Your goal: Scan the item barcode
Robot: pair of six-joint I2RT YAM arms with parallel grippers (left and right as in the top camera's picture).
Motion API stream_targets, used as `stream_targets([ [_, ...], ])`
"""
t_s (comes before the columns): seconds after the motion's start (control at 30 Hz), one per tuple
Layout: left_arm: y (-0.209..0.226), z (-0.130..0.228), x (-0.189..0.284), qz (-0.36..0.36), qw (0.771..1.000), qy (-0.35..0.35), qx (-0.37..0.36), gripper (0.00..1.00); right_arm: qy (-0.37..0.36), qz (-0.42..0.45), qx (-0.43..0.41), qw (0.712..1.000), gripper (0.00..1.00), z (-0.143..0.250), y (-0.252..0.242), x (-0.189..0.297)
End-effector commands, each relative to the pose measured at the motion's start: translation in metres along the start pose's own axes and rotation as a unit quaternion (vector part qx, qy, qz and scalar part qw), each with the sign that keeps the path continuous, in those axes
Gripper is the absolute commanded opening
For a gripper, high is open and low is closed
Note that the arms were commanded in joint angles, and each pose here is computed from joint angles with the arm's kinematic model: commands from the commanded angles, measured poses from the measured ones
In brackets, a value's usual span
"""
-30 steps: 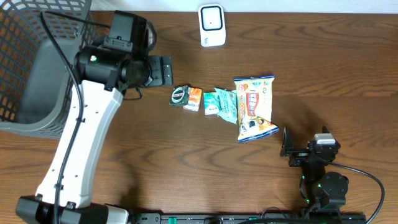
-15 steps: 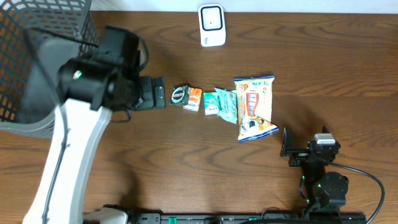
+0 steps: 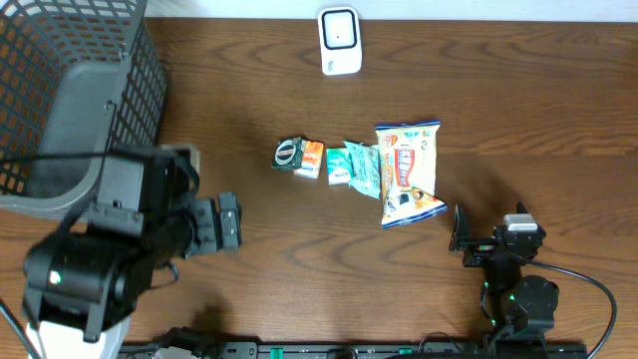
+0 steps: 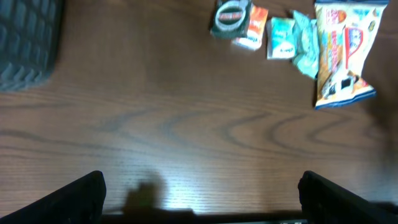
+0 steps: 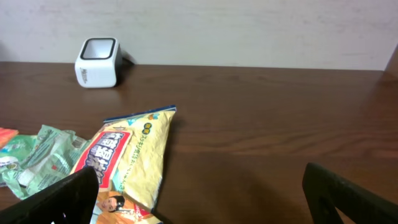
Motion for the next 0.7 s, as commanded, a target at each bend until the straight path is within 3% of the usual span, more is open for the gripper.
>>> stream_targets([
  [0.0, 0.004, 0.020, 0.004, 0.008, 1.000, -0.020, -0.002, 0.98, 0.000, 0.003, -0.005, 1.000, 0.99, 0.000, -0.001, 0.000],
  [0.3, 0.009, 0.045, 0.015, 0.025, 0.995, -0.096, -0.006, 0.98, 0.000, 0.003, -0.005, 1.000, 0.99, 0.000, -0.001, 0.000],
  [0.67, 0.006, 0.026, -0.002, 0.022, 0.997, -0.073, 0.015, 0.98, -0.001, 0.016, -0.001, 1.000, 0.99, 0.000, -0.003, 0.000],
])
Point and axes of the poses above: each gripper's point midway between its finger pads, its own x axis back along the fingers, its own y axis along the line the jaws close on, z = x × y, the point moved 8 cm from there along x, back along the fingers, and after that the axes turned 6 degrees about -x, right-handed, at the moved point
